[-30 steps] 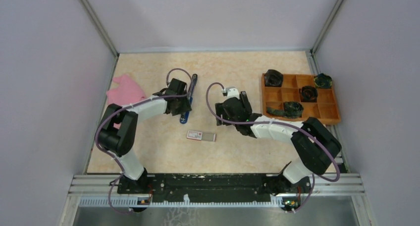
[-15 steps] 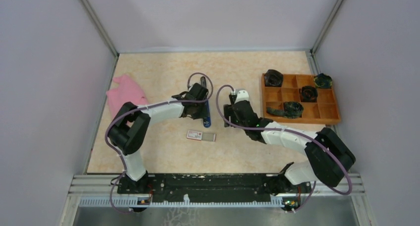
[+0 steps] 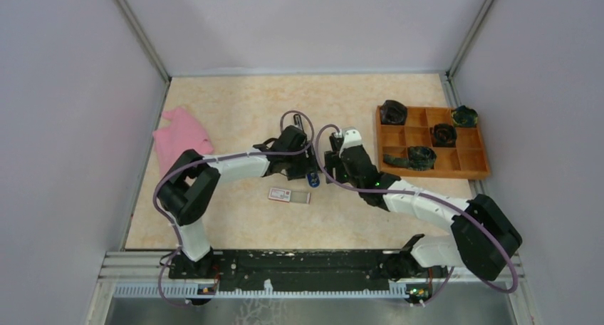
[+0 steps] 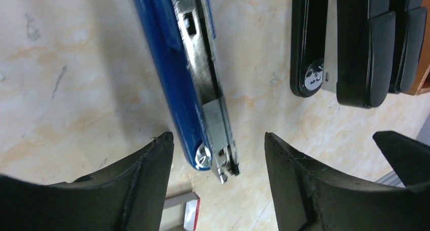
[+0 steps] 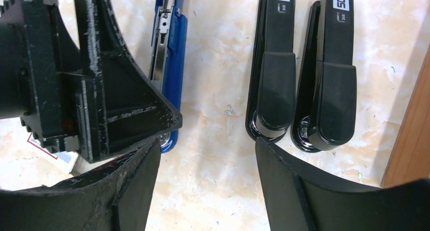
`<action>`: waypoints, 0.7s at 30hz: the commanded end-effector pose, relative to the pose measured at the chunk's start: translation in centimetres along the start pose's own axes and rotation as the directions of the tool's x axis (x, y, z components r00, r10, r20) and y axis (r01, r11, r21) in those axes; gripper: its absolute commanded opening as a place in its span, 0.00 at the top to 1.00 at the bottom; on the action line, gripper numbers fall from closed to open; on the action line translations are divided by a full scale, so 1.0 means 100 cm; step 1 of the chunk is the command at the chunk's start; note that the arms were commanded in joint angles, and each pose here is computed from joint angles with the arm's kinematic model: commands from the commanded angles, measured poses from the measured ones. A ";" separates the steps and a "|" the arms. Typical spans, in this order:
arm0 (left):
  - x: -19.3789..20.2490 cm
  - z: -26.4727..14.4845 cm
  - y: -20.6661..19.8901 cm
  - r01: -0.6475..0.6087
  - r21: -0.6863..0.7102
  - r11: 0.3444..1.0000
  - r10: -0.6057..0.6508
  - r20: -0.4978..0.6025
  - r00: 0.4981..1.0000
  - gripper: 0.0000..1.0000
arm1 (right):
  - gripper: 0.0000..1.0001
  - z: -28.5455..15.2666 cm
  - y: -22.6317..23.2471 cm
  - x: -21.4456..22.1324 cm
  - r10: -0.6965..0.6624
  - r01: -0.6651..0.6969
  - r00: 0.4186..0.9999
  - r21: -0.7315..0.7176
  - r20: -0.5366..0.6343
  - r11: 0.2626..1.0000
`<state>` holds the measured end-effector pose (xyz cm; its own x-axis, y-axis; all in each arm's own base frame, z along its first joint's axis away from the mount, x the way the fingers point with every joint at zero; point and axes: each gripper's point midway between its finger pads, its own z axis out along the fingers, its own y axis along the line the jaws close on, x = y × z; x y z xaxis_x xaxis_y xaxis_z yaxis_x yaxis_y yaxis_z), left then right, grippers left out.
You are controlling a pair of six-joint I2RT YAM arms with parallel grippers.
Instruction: Load the staples into the stapler
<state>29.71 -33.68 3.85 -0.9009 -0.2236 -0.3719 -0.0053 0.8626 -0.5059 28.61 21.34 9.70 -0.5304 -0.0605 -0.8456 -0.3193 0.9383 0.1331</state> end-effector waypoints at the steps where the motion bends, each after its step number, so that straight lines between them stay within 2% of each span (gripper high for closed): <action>1: -0.008 -0.025 -0.012 0.040 0.104 0.994 -0.044 0.039 0.998 0.26 | 0.31 -0.004 0.013 -0.022 0.005 0.000 0.997 -0.071 0.073 0.997; 10: -0.030 -0.054 0.038 0.128 0.130 0.983 -0.141 0.088 0.986 0.17 | 0.31 0.011 0.039 -0.022 -0.014 0.018 0.999 -0.165 0.030 0.986; 21: -0.051 -0.082 0.083 0.181 0.144 0.973 -0.202 0.152 0.967 0.14 | 0.33 0.044 0.059 -0.014 -0.079 0.073 0.996 -0.132 -0.040 0.989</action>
<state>30.32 -22.30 6.41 -0.8178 -0.4609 -0.3445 -0.1561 0.7539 -0.6382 29.06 26.35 7.05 -0.5881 -0.1605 -0.7927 -0.4433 0.8838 0.1499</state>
